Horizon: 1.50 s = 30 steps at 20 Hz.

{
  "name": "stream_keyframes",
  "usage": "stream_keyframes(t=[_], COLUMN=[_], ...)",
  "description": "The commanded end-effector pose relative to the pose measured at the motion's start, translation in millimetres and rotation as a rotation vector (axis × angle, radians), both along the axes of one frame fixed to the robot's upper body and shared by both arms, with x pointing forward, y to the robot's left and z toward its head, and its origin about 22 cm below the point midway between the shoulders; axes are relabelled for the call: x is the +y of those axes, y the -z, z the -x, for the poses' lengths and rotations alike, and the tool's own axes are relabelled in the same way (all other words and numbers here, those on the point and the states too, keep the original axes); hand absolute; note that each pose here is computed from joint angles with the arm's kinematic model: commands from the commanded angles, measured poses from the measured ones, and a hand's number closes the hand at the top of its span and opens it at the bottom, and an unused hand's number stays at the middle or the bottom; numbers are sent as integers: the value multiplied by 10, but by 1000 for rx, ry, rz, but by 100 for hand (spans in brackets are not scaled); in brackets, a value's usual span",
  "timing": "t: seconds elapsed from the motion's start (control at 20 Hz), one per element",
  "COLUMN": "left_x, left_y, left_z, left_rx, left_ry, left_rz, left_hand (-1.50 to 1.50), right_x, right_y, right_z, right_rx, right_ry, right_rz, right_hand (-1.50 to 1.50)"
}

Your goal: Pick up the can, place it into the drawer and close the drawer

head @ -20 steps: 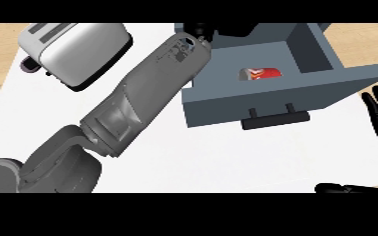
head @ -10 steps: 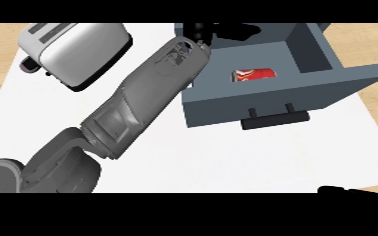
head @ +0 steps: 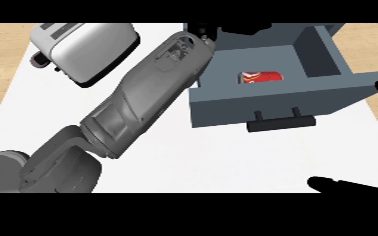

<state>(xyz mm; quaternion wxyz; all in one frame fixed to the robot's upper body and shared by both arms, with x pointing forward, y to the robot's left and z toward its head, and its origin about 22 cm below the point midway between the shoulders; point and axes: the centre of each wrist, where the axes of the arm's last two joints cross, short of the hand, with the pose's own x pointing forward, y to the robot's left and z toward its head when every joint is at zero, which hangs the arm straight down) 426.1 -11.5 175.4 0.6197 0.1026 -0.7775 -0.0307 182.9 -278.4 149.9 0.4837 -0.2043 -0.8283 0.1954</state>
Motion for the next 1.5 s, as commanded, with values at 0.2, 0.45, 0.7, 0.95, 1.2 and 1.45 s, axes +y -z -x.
stream_keyframes(t=[0.2,0.45,0.7,0.95,1.2,1.45], left_x=[-32,-120,71,85,446,636], left_y=[2,-172,-241,-249,-295,-386], left_z=[39,63,-30,55,6,132], left_rx=[-26,4,-11,-2,-19,12], left_ry=[3,13,-13,-9,-19,-10], left_rz=[24,31,38,29,23,25], left_hand=[-150,-150,-150,-150,-150,-150], right_x=[221,432,422,492,510,478], right_y=[26,202,684,888,1255,1262], right_z=[-200,-395,-559,-882,-1180,-1372], right_rx=[-14,8,85,60,80,89], right_ry=[70,109,144,202,257,292], right_rz=[333,481,623,576,597,614], right_hand=[-150,-150,-150,-150,-150,-150])
